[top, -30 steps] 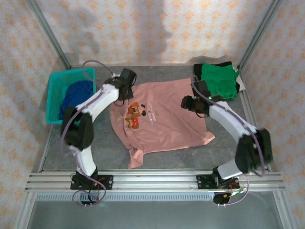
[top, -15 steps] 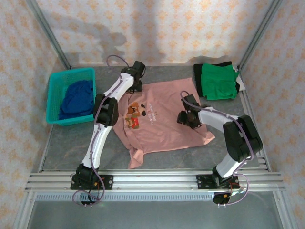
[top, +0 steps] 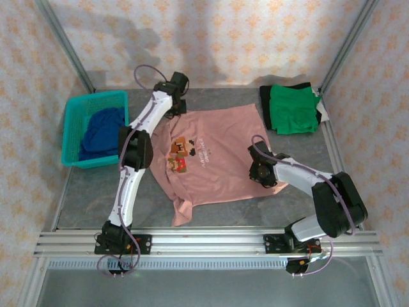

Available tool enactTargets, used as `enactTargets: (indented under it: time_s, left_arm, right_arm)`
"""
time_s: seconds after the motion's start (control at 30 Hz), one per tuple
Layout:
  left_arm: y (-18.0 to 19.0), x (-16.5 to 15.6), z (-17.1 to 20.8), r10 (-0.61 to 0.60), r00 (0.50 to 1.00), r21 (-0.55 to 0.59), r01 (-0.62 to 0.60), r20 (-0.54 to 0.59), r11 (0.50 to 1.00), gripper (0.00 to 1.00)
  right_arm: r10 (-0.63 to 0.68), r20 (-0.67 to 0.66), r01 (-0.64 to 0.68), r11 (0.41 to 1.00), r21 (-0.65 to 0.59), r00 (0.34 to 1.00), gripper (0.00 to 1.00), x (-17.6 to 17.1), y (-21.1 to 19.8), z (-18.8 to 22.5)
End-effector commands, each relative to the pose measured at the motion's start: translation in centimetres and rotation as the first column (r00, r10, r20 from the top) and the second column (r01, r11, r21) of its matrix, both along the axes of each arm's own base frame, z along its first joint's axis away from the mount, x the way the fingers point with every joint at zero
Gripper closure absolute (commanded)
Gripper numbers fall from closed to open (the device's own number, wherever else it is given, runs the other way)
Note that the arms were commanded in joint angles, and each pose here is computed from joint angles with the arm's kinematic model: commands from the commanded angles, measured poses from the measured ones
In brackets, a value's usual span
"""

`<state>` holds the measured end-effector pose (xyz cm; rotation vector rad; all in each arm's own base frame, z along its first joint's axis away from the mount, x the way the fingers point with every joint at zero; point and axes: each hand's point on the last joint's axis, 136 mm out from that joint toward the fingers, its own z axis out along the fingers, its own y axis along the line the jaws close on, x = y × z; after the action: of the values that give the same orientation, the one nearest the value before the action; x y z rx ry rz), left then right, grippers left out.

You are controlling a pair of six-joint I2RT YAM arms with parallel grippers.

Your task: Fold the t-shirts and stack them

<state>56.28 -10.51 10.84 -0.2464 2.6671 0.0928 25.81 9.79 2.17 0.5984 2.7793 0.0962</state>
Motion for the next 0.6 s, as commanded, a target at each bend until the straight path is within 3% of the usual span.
enactTargets:
  time_s: [0.0, 0.1, 0.13, 0.27, 0.3, 0.37, 0.43, 0.47, 0.57]
  left_arm:
    - [1.5, -1.6, 9.5, 0.057, 0.987, -0.031, -0.053, 0.153, 0.998, 1.0]
    - [1.4, -4.8, 8.7, 0.117, 0.975, -0.079, -0.103, 0.187, 0.991, 1.0]
    - [0.8, -6.4, 6.6, 0.127, 0.976, -0.111, -0.108, 0.179, 0.988, 0.99]
    - [1.0, -11.1, -0.2, 0.206, 0.977, -0.148, -0.198, 0.044, 0.969, 0.75]
    - [1.4, -11.7, -0.9, 0.212, 0.977, -0.12, -0.208, 0.018, 0.971, 0.76]
    - [2.4, -12.2, -1.0, 0.222, 0.975, -0.064, -0.221, 0.008, 0.973, 0.7]
    - [3.0, -11.9, -1.0, 0.221, 0.975, -0.014, -0.221, -0.007, 0.975, 0.51]
    - [3.1, -11.3, -0.5, 0.216, 0.976, 0.005, -0.216, -0.001, 0.976, 0.47]
    - [3.8, -9.9, 0.1, 0.226, 0.974, 0.053, -0.226, -0.005, 0.973, 0.46]
  right_arm:
    - [-0.087, -0.034, 0.086, 0.995, -0.043, 0.996, 0.77, -1.4, -1.4, -1.2]
    - [-0.124, -0.012, 0.123, 0.992, -0.029, 0.992, 0.77, -1.5, -1.6, -1.5]
    - [-0.128, -0.008, 0.128, 0.992, -0.024, 0.992, 0.77, -1.4, -1.5, -1.4]
    - [-0.117, -0.014, 0.116, 0.992, -0.048, 0.993, 0.77, -1.0, -1.6, -0.9]
    - [-0.109, -0.014, 0.108, 0.993, -0.053, 0.994, 0.77, -0.8, -1.5, -0.7]
    - [-0.091, -0.006, 0.09, 0.994, -0.055, 0.996, 0.76, -0.3, -1.3, 0.0]
    - [-0.075, 0.009, 0.075, 0.996, -0.056, 0.997, 0.75, 0.3, -1.1, 0.7]
    - [-0.067, 0.021, 0.068, 0.996, -0.055, 0.998, 0.75, 0.8, -0.9, 1.1]
    - [-0.046, 0.052, 0.049, 0.998, -0.049, 0.998, 0.73, 2.1, -0.4, 2.2]
